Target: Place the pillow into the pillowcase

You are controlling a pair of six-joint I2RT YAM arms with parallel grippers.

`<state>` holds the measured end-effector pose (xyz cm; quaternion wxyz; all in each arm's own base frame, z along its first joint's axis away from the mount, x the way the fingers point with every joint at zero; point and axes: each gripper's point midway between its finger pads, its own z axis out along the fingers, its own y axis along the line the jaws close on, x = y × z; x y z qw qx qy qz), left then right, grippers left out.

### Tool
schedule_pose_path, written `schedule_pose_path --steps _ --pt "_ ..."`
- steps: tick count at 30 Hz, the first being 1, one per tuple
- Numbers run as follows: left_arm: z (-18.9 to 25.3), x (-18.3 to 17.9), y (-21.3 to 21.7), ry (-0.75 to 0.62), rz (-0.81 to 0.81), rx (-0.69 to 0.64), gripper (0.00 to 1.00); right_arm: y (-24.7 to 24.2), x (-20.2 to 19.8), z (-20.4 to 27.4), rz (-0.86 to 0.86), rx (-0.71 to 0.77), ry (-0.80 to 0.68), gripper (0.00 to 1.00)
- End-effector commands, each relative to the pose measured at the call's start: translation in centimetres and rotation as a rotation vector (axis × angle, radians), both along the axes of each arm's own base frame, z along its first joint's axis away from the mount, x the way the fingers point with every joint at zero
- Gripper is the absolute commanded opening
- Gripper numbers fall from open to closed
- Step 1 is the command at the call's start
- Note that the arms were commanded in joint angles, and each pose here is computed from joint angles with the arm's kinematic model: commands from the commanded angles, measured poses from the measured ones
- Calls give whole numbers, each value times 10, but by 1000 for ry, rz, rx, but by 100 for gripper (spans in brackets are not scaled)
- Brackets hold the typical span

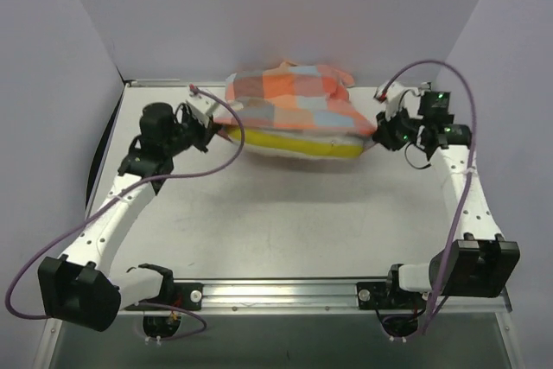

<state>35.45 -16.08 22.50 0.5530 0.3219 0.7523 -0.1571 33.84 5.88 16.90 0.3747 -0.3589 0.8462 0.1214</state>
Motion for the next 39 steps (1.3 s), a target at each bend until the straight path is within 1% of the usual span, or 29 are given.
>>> schedule_pose_path --steps 1,2,4,5,6,8,9,10,12,14,16,18,19,21,22,23,25,26,27,28,29,30,32,33,34,36,37,38,39 --pt "109 -4 9 -59 59 -198 0 -9 -6 117 -120 140 -161 0" --pt "162 0 19 -145 87 -247 0 -13 -4 161 -131 141 -262 0" --pt "202 9 31 -214 135 -280 0 -26 -3 199 -182 150 -343 0" --pt "249 5 39 -306 153 -316 0 -30 -2 223 -200 161 -393 0" --pt "268 6 44 -345 170 -327 0 -39 -4 267 -229 164 -496 0" --pt "307 6 47 -404 177 -381 0 -46 -3 307 -279 216 -562 0" --pt "343 -6 48 -483 165 -406 0 -49 -9 347 -291 227 -666 0" --pt "360 -11 49 -531 158 -423 0 -56 -8 360 -323 245 -697 0" --pt "378 -23 45 -562 125 -451 0 -55 -14 388 -332 280 -782 0" --pt "351 -19 37 -453 109 -461 0 -42 -14 374 -286 308 -746 0" --pt "298 -11 18 -263 80 -428 0 -33 -8 337 -269 282 -659 0" --pt "300 -16 12 -253 49 -425 0 -22 -9 330 -248 257 -642 0" --pt "341 -28 16 -356 40 -453 0 -21 -17 360 -247 263 -716 0" --pt "394 -44 27 -474 56 -506 0 -31 -27 410 -290 278 -838 0" --pt "412 -41 33 -513 67 -523 0 -38 -21 425 -327 326 -847 0" --pt "461 -75 40 -635 48 -565 0 -38 -50 477 -321 342 -998 0" --pt "483 -86 46 -686 60 -604 0 -44 -63 501 -360 379 -1070 0" --pt "477 -83 44 -632 62 -652 0 -41 -70 504 -352 406 -1077 0" --pt "473 -92 40 -599 41 -685 0 -40 -50 484 -343 435 -1028 0" --pt "450 -88 26 -509 -19 -689 0 -24 -63 473 -280 457 -1004 0" --pt "403 -65 6 -348 -34 -695 0 -17 -55 449 -271 458 -937 0" --pt "380 -63 1 -278 -18 -693 0 3 -39 406 -241 456 -804 0" --pt "355 -53 -8 -225 -23 -656 0 13 -31 360 -215 381 -677 0" --pt "367 -48 -6 -254 -18 -648 0 12 -31 362 -221 374 -678 0" --pt "387 -46 4 -331 4 -637 0 9 -26 371 -238 371 -701 0" --pt "455 -52 48 -540 98 -676 0 -11 -33 425 -317 405 -828 0" --pt "522 -87 64 -748 77 -726 0 -20 -54 488 -319 454 -988 0" --pt "548 -103 75 -824 76 -780 0 -46 -65 520 -387 466 -1099 0" --pt "569 -115 91 -917 117 -829 0 -51 -77 542 -405 501 -1168 0"
